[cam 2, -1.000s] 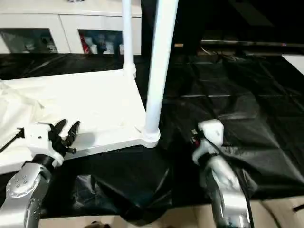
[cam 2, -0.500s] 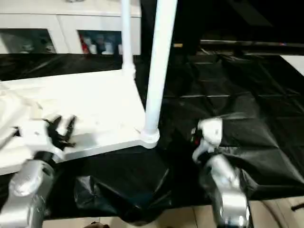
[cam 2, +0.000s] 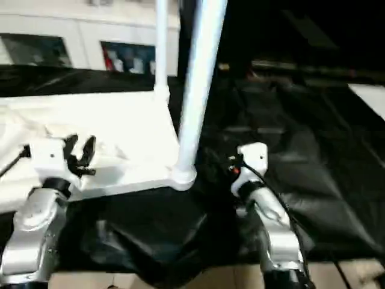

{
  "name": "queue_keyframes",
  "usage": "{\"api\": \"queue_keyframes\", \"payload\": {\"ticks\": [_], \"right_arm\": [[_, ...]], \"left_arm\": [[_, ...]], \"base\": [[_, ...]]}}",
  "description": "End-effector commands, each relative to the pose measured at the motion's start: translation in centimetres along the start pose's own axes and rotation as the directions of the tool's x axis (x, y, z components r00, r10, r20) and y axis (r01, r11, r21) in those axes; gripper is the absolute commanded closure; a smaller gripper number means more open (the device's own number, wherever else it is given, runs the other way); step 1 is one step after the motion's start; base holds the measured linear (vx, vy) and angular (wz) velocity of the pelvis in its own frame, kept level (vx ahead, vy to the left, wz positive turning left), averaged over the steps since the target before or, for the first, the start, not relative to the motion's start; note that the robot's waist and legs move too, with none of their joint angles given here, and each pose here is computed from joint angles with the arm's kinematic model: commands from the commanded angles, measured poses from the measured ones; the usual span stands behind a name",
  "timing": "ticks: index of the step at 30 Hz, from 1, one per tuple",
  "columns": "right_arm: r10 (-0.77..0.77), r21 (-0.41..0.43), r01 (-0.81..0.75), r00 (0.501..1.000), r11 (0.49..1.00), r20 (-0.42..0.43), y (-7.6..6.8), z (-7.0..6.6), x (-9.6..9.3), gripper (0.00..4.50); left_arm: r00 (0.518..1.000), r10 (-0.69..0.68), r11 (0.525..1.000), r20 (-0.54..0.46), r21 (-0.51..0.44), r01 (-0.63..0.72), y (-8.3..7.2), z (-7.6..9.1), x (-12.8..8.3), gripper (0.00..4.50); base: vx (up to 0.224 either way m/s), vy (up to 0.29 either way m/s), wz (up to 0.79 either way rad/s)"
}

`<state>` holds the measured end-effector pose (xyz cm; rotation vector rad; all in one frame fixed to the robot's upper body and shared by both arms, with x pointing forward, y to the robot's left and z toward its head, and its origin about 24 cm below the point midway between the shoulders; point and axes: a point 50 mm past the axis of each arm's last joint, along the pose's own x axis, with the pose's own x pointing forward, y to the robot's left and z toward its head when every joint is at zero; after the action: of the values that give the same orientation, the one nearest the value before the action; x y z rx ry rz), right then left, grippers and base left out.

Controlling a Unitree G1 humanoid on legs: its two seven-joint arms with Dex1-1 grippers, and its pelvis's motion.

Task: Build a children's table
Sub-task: Rotate leg to tighten

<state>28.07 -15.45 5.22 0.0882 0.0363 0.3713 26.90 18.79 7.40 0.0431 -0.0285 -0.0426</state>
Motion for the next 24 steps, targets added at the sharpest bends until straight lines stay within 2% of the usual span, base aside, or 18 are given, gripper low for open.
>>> {"api": "queue_keyframes", "payload": {"ticks": [1,7,12,21,24], "right_arm": [[0.010,0.007,-0.010,1.000,1.000,-0.026,0.2,-0.5,-0.1,0.77],[-0.003,0.023,0.004,0.999,1.000,-0.032,0.4,-0.9,-0.4,0.77],[0.040,0.007,-0.040,0.998,0.999,-0.058,0.8,-1.0,-0.6,0.77],[0.024,0.001,-0.024,0.997,1.000,-0.068,0.3,-1.0,-0.8,0.77],[0.037,0.000,-0.037,0.997,0.999,-0.061,0.0,-0.8,-0.8,0.77]], "left_arm": [[1.000,-0.028,1.000,-0.011,-0.001,0.028,-0.2,0.2,0.6,2.38],[0.998,-0.053,0.998,-0.035,-0.048,0.051,0.0,0.0,1.6,2.38],[0.997,-0.052,0.994,-0.064,-0.097,0.045,-0.4,-1.0,0.7,2.38],[0.997,-0.048,0.995,-0.060,-0.095,0.042,-0.6,-1.3,-0.7,2.38],[0.993,-0.115,0.993,-0.036,-0.044,0.114,-0.9,-1.0,-0.9,2.38]], "base": [[0.013,-0.141,-0.04],[0.006,-0.076,-0.03],[0.000,0.000,0.00],[0.044,0.024,-0.01],[0.046,0.010,0.02]]}}
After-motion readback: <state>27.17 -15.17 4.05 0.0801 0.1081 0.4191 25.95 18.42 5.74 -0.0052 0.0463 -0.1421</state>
